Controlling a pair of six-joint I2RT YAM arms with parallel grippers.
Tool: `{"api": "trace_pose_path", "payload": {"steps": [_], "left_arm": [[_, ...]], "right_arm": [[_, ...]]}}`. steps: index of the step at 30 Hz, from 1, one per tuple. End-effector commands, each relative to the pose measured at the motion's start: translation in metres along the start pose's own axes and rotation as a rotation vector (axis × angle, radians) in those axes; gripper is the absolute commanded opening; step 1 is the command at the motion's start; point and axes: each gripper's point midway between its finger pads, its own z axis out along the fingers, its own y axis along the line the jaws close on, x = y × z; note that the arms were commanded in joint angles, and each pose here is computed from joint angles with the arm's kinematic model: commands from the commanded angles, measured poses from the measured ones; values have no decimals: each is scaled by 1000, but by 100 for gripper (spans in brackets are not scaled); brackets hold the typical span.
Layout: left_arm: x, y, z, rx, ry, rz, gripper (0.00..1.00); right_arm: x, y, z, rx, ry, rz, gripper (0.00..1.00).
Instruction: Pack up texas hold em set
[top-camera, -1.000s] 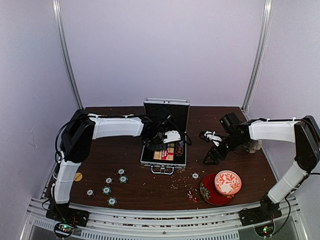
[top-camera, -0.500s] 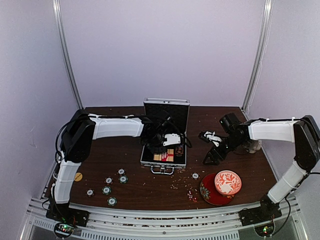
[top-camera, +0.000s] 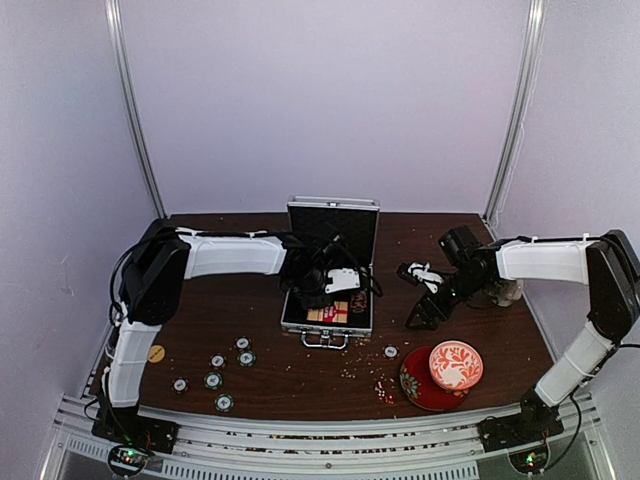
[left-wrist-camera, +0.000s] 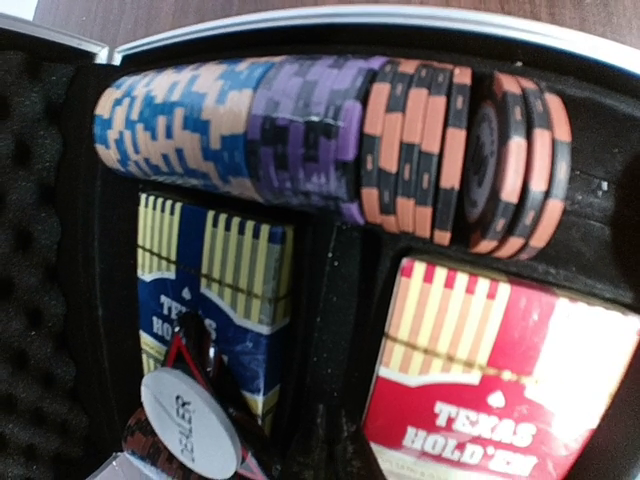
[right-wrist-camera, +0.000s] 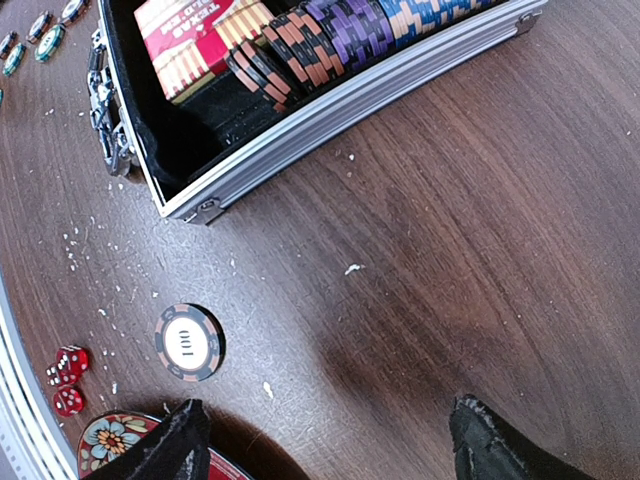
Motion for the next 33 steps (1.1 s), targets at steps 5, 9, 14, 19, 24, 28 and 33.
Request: {"api": "trace_pose_path", "payload": {"steps": [5,9,14,19,24,28,33], "left_arm": [[-15,26,-97,-80,-56,-150,18],[28,17,-122,-113,61,-328,41],[94,-10,-148,-125,210,-558,63],[174,-1,-172,-218,283,-1062,68],[274,-25,-178,-223,380,-1545,73],[317,-43,-180,-243,396,-1697,74],[345,-75,-172,-190,463,-1839,76]], "right_arm": [[-8,-4,-4,9,-15,-8,83],[-8,-4,-4,6,-15,-10,83],[-8,-4,-3,4,-10,-11,83],[-9,-3,-2,-7,-8,-13,83],[-10,-4,-4,4,-10,-26,83],[-11,-4,-9,22,-21,-36,83],[-13,-5,-14,39,-29,-46,84]]}}
